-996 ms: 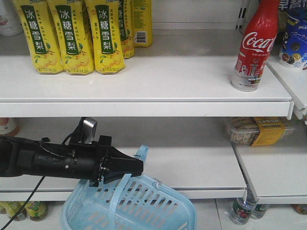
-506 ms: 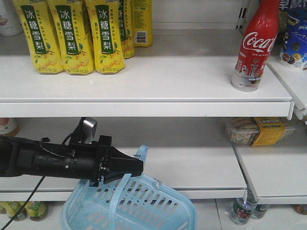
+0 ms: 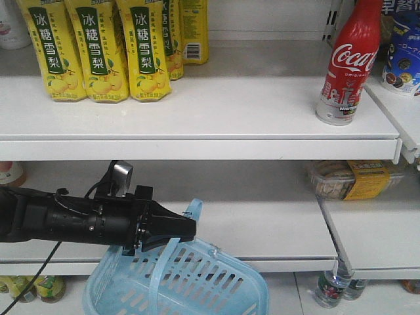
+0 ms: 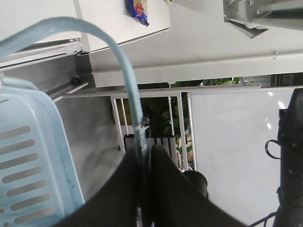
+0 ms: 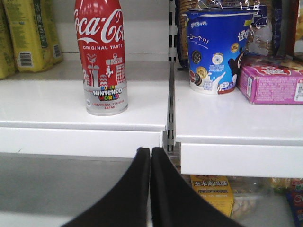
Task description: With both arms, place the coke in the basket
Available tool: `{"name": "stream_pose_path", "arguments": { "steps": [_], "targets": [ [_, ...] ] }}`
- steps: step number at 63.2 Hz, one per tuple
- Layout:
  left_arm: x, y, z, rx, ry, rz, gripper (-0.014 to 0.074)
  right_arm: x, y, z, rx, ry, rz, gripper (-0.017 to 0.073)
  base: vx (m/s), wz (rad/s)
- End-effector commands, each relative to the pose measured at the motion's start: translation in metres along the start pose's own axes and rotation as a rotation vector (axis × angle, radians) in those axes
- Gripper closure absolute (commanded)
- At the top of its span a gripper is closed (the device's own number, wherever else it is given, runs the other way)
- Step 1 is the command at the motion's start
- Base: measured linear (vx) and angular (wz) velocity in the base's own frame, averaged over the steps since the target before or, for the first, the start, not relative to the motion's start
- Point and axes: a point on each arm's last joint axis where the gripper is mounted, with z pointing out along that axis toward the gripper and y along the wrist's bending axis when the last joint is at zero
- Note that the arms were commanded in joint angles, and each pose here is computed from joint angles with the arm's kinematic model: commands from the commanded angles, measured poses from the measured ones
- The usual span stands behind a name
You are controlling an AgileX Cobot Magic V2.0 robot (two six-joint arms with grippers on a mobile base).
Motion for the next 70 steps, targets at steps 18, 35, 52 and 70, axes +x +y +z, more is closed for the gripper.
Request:
{"name": "stream_pose_path", "arguments": {
  "steps": [18, 35, 52, 70],
  "targets": [
    [-0.0056, -0.0279, -0.0050, 0.121, -0.061, 0.068, 0.0600, -0.0230, 0.0013, 0.0092, -0.010, -0.136, 0.000, 0.0569, 0.00, 0.00],
    [-0.0056, -0.0279, -0.0050, 0.121, -0.061, 0.068, 0.0600, -0.0230, 0.0013, 0.0092, -0.010, -0.136, -0.001, 0.0551, 0.00, 0.00],
    [-0.0056, -0.0279, -0.0050, 0.121, -0.061, 0.068, 0.0600, -0.0230, 0.0013, 0.0092, -0.010, -0.136, -0.001, 0.0391, 0.00, 0.00],
    [-0.0056, -0.0279, -0.0050, 0.121, -0.061, 0.068, 0.0600, -0.0223, 0.0013, 0.0093, -0.010, -0.128, -0.001, 0.0119, 0.00, 0.00]
  ]
}}
